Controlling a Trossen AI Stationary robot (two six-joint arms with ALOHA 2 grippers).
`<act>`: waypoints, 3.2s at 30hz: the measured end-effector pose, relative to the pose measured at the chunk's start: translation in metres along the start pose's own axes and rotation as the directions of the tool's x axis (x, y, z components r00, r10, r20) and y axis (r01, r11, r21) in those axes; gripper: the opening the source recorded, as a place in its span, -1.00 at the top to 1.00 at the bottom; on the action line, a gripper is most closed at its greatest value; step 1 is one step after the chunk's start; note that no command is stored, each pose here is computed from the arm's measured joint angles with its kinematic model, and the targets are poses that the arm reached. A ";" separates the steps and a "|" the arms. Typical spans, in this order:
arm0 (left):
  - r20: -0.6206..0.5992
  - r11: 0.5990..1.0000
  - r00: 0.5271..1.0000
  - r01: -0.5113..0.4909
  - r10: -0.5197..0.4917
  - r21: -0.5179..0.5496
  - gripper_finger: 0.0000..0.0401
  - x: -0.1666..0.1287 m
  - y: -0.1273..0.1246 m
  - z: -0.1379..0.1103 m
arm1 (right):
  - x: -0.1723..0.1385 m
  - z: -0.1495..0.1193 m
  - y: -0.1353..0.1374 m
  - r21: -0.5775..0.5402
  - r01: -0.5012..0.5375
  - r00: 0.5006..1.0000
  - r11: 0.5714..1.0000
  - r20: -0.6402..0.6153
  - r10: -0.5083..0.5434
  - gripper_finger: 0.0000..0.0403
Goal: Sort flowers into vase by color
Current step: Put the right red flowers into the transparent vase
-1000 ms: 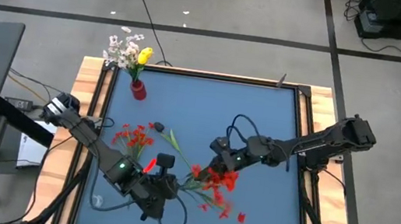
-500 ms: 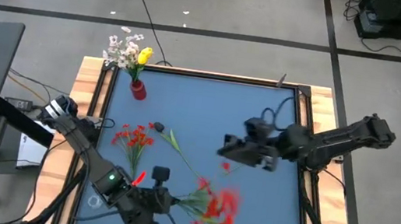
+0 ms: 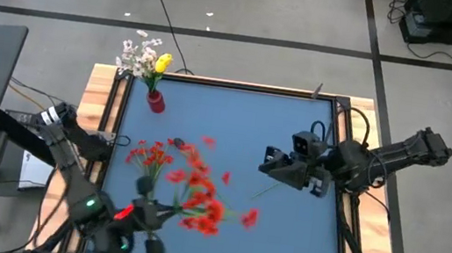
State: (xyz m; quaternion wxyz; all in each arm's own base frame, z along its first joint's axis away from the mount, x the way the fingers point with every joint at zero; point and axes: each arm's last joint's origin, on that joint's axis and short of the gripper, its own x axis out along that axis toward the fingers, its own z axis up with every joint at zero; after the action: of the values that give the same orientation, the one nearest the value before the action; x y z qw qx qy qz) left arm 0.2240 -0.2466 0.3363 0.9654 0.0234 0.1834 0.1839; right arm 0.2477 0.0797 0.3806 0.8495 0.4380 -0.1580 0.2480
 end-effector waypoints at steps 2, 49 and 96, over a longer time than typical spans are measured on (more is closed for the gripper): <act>0.000 1.000 1.000 -0.009 0.009 -0.017 1.00 -0.014 0.001 -0.009 | 0.000 -0.004 0.001 -0.032 0.034 0.999 0.999 0.018 -0.033 0.24; 0.196 0.977 0.960 0.211 -0.202 -0.025 0.99 -0.130 0.119 -0.015 | 0.019 -0.086 -0.059 0.249 0.344 0.938 0.906 -0.049 -0.343 0.24; 0.341 0.769 0.758 0.625 -0.556 -0.135 1.00 -0.168 0.149 -0.104 | 0.092 -0.111 -0.091 0.133 0.327 0.943 0.936 0.011 -0.331 0.24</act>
State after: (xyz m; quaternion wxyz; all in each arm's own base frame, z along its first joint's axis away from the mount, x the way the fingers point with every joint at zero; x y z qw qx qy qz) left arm -0.0107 -0.1712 0.3142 0.9848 -0.1271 0.0188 -0.1169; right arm 0.3804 0.1518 0.3016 0.8462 0.5163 -0.0803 0.1047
